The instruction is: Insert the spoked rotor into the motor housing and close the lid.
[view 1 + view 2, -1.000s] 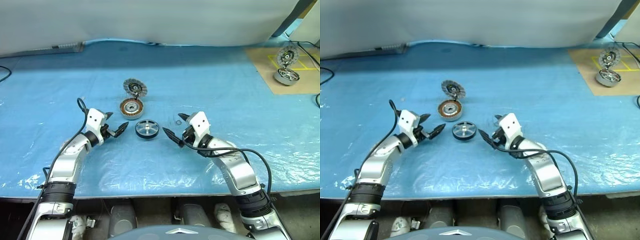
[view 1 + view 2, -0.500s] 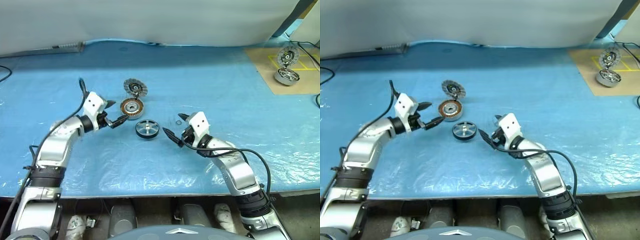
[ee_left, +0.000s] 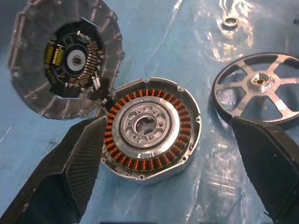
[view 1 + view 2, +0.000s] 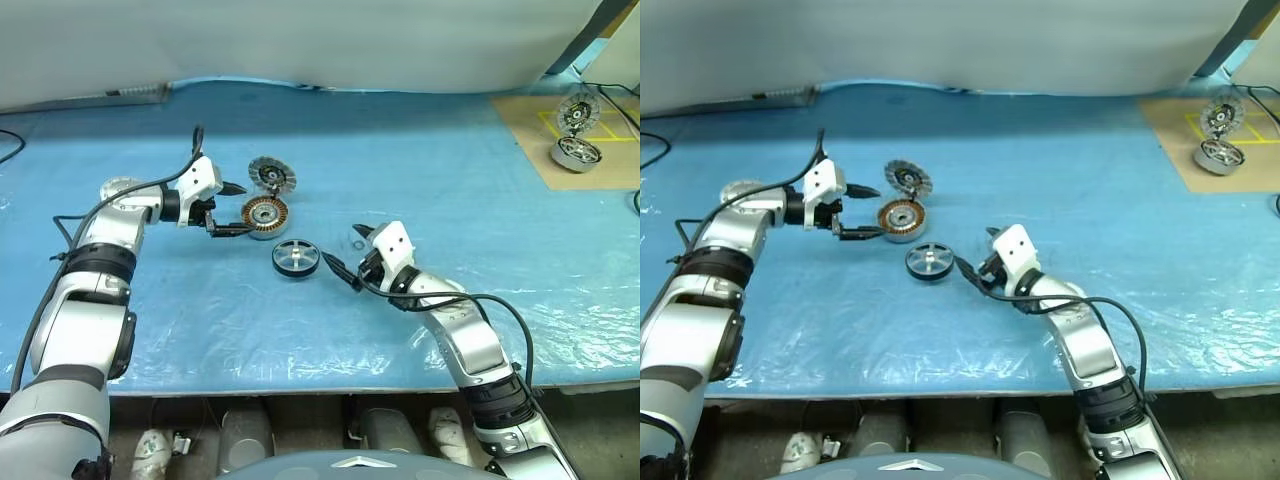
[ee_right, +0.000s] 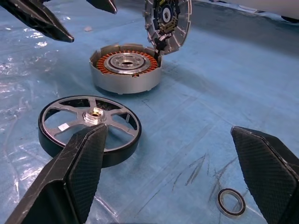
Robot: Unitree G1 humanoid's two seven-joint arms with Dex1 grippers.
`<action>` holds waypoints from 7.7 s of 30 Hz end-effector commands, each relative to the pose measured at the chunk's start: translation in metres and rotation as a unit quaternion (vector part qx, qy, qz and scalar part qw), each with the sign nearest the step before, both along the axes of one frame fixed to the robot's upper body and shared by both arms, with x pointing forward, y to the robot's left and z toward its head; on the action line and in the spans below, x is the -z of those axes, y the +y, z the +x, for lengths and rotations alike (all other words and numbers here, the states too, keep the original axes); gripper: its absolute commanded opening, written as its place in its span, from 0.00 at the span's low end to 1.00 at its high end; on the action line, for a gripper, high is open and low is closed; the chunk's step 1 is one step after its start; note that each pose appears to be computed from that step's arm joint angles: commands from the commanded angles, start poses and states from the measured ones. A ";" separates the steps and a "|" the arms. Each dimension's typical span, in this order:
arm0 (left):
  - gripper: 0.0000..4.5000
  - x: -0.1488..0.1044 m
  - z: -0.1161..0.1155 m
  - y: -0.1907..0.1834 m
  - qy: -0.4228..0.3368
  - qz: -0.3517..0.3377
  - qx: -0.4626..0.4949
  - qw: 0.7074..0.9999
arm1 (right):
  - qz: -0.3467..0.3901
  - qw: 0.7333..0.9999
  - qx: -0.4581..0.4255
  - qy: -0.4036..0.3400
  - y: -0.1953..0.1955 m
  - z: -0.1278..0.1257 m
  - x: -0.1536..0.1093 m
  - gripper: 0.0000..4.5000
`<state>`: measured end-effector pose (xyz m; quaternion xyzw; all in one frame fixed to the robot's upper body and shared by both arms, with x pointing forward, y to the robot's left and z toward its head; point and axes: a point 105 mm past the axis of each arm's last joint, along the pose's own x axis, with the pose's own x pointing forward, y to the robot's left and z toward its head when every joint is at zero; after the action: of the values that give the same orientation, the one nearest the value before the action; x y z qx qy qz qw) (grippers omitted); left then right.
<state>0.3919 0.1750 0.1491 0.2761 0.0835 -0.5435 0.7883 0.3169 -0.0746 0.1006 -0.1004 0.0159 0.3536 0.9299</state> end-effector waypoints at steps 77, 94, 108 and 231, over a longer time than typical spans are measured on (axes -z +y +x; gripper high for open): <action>1.00 0.001 0.020 -0.048 -0.002 0.153 0.053 0.987 | 0.023 0.998 0.058 -0.030 0.000 -0.009 -0.003 0.99; 1.00 0.020 0.020 -0.053 -0.009 0.186 0.051 0.981 | 0.024 0.997 0.068 -0.026 -0.002 -0.011 0.000 0.99; 1.00 0.038 0.023 -0.050 -0.014 0.226 0.033 0.974 | 0.023 0.996 0.079 -0.026 -0.005 -0.013 0.001 0.99; 1.00 0.003 0.010 -0.195 0.009 0.226 0.100 0.969 | 0.024 0.992 0.118 -0.024 -0.021 -0.012 0.007 1.00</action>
<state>0.3991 -0.0157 0.1285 0.4542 0.2051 -0.5901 0.6352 0.3038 -0.0961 0.0820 -0.0827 0.0210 0.2369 0.9678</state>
